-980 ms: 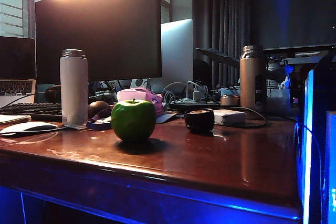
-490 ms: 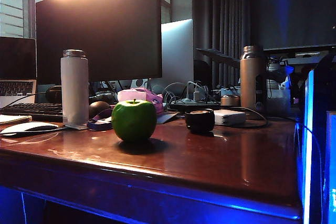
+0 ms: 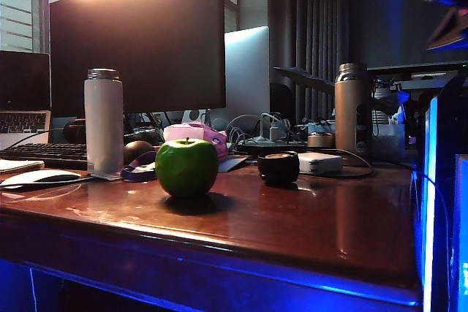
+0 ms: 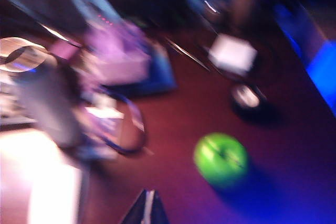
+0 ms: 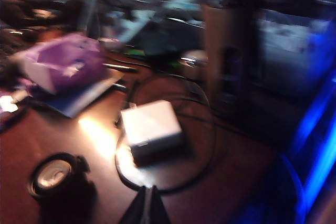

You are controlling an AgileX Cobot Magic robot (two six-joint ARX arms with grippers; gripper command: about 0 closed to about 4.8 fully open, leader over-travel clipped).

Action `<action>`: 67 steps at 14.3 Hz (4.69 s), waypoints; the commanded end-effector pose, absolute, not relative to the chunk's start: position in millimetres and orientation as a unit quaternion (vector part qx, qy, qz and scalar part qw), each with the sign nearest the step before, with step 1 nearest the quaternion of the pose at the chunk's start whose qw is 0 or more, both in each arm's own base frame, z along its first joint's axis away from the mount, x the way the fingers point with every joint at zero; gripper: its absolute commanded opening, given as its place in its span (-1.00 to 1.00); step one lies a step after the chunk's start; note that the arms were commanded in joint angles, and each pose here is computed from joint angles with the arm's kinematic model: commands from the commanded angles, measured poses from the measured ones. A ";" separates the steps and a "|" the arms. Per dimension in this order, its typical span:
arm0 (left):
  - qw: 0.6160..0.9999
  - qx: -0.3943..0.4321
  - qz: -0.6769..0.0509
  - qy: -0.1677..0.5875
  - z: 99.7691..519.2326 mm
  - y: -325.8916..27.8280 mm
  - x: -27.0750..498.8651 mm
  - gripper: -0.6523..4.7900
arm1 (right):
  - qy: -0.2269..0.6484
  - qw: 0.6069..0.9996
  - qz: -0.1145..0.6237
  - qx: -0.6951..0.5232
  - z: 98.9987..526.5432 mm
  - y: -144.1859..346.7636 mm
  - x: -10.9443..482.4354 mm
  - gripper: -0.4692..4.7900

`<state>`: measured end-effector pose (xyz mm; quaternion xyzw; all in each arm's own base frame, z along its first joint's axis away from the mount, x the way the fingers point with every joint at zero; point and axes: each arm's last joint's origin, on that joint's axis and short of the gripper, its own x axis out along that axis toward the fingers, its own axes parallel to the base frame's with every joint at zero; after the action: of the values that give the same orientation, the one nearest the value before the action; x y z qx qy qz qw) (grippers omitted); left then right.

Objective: Stack the black thermos bottle cap from the table onto the green apple.

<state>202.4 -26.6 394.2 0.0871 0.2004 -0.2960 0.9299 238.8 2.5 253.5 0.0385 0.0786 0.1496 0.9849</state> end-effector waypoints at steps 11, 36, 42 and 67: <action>0.906 0.129 -0.321 0.244 379.5 -38.2 211.6 -0.78 | 0.041 0.954 0.298 -0.017 174.8 43.9 306.0 1.00; 0.906 0.129 -0.321 0.244 379.5 -38.2 211.6 -0.78 | 0.138 0.886 0.425 -0.123 147.7 117.2 389.5 1.00; 0.906 0.129 -0.321 0.244 379.4 -38.2 211.6 -0.78 | 0.152 0.888 0.417 -0.125 147.5 120.9 399.4 1.00; 0.906 0.129 -0.321 0.244 379.4 -38.1 211.6 -0.78 | 0.092 0.887 0.449 -0.063 212.9 128.3 384.3 0.25</action>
<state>212.1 -38.0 376.6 0.1262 0.2545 -0.3190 0.9042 386.2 122.5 205.1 -0.0776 0.1055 0.4296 0.8935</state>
